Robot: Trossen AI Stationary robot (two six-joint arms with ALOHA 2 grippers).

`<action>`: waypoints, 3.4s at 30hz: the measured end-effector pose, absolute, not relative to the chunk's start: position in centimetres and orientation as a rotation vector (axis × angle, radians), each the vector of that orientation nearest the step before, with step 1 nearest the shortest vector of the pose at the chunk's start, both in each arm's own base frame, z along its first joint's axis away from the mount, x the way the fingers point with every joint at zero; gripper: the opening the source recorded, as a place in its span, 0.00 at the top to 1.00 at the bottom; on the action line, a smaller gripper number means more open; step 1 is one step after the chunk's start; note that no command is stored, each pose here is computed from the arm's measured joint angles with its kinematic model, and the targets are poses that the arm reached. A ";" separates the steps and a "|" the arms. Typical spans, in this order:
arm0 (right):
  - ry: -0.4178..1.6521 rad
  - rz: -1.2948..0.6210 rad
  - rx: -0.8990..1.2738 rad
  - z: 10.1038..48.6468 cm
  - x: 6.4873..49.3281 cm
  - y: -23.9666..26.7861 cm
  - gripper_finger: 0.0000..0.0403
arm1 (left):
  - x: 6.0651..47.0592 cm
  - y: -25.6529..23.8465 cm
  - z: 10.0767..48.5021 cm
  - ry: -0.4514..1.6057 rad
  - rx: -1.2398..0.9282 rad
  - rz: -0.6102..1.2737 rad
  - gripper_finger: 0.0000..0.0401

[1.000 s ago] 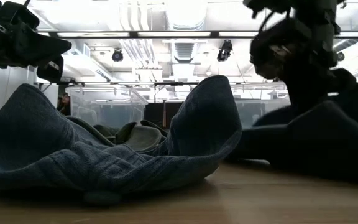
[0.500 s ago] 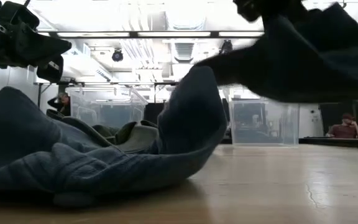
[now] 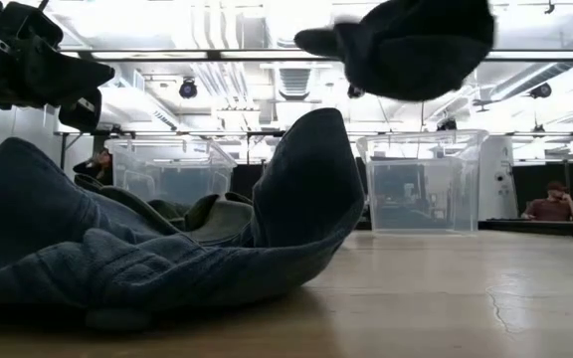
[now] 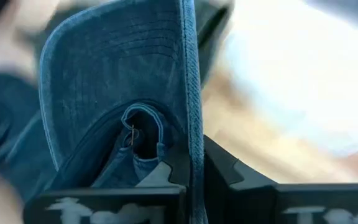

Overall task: Pick & Place hat
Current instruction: Put the right blue cap into the right transparent bin

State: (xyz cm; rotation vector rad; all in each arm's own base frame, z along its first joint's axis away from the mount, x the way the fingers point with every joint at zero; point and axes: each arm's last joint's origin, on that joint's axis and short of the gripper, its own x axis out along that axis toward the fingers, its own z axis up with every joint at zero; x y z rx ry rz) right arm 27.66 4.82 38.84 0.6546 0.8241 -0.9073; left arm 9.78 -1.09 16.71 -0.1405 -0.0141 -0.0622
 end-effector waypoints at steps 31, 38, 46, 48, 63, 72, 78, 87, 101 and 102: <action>0.673 -1.485 0.728 39.2 23.2 -9.5 0.97 | 9.8 -1.1 16.7 -0.014 -0.140 -0.062 1.00; 0.740 -1.436 0.810 36.9 23.6 -11.4 0.97 | 9.8 -1.1 16.7 -0.014 -0.140 -0.063 1.00; 0.795 -1.432 0.865 34.6 23.6 -12.5 0.97 | 9.8 -1.1 16.7 -0.014 -0.140 -0.062 1.00; 0.830 -1.427 0.867 34.0 23.6 -12.5 0.97 | 9.8 -1.1 16.7 -0.014 -0.140 -0.062 1.00; 0.859 -1.451 0.935 30.0 23.7 -13.0 0.97 | 9.8 -1.1 16.7 -0.014 -0.140 -0.062 1.00; 0.914 -1.424 0.900 29.6 23.5 -13.1 0.76 | 9.8 -1.1 16.7 -0.014 -0.140 -0.063 1.00; 0.945 -1.385 0.854 30.4 23.3 -13.4 0.50 | 9.8 -1.1 16.7 -0.014 -0.141 -0.062 1.00; 0.991 -1.048 0.788 34.0 24.1 -12.0 0.36 | 9.8 -1.1 16.7 -0.014 -0.140 -0.062 1.00; 0.955 -0.683 0.682 36.1 27.4 -4.7 0.42 | 9.8 -1.1 16.7 -0.014 -0.140 -0.062 1.00; 0.943 -0.665 0.682 36.1 27.6 -4.2 0.42 | 9.8 -1.1 16.7 -0.014 -0.140 -0.062 1.00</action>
